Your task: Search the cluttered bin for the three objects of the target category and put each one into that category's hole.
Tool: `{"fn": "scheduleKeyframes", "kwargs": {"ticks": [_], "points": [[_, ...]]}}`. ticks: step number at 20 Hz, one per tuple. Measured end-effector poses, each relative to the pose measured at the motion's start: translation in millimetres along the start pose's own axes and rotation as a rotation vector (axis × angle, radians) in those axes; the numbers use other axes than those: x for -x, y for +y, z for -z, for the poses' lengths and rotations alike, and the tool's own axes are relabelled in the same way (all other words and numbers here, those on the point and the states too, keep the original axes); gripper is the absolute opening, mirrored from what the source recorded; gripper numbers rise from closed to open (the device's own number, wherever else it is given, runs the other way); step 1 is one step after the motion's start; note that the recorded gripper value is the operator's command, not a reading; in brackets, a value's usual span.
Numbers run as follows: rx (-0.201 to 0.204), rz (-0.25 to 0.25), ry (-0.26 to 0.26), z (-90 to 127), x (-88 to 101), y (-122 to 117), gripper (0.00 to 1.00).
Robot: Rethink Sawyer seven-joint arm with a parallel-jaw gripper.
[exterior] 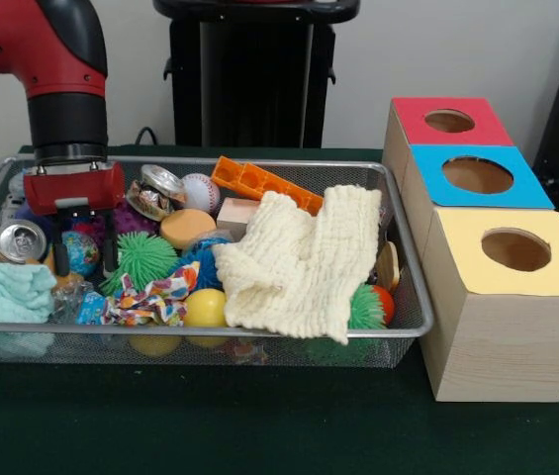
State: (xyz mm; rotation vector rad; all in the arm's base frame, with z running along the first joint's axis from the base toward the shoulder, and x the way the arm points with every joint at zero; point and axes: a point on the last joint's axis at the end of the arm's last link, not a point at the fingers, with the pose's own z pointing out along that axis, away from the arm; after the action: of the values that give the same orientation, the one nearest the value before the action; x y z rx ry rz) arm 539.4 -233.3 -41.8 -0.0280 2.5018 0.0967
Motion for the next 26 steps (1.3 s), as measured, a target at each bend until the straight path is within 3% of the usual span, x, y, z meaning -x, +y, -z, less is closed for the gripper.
{"fn": "scheduleKeyframes", "kwargs": {"ticks": [9, 16, 18, 26], "points": [[0.003, 0.016, 0.002, -0.4, 3.3, 5.6, 1.00], [-0.024, 0.034, 0.006, 25.8, 12.8, -5.6, 1.00], [-0.047, 0.026, 0.023, 43.8, 16.1, -16.1, 1.00], [-0.096, 0.011, 0.061, 71.4, 21.7, -37.7, 1.00]]}}
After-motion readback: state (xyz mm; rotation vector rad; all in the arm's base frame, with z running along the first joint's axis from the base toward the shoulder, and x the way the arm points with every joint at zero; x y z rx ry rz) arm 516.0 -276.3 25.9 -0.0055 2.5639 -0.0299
